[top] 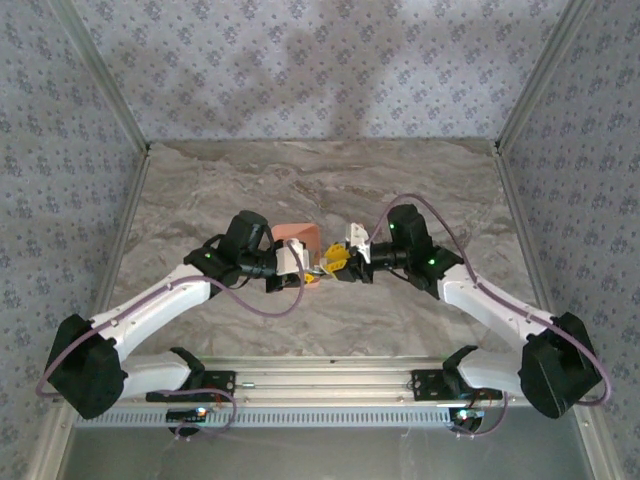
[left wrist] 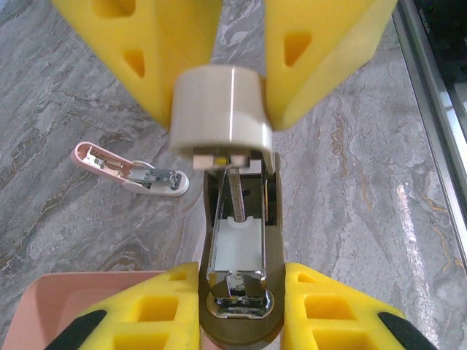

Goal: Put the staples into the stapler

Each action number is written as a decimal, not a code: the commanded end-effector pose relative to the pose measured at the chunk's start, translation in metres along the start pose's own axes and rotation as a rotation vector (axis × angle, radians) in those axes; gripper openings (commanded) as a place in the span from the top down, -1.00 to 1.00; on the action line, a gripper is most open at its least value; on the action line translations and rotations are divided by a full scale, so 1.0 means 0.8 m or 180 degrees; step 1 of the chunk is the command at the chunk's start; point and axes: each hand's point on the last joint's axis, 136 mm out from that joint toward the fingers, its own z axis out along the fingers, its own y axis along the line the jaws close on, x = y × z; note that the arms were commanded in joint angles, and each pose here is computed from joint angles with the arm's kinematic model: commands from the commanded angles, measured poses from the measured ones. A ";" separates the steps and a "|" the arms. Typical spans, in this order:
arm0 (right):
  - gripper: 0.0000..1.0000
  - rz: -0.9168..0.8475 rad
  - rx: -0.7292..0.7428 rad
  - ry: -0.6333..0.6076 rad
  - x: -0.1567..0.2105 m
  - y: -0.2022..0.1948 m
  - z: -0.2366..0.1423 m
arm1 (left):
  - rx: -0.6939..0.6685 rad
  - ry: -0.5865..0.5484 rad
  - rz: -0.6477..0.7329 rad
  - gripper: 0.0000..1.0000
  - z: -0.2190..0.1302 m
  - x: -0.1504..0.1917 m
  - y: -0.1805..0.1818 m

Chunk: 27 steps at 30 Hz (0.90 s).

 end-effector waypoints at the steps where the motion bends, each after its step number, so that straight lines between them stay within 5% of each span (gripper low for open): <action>1: 0.46 0.0106 0.0079 -0.0075 -0.001 -0.003 -0.013 | -0.0057 -0.0024 -0.0011 0.98 -0.005 -0.006 0.006; 27: 0.37 0.0577 0.0579 -0.0117 0.047 -0.020 -0.053 | -0.0098 -0.0067 -0.0038 0.99 -0.008 -0.012 0.012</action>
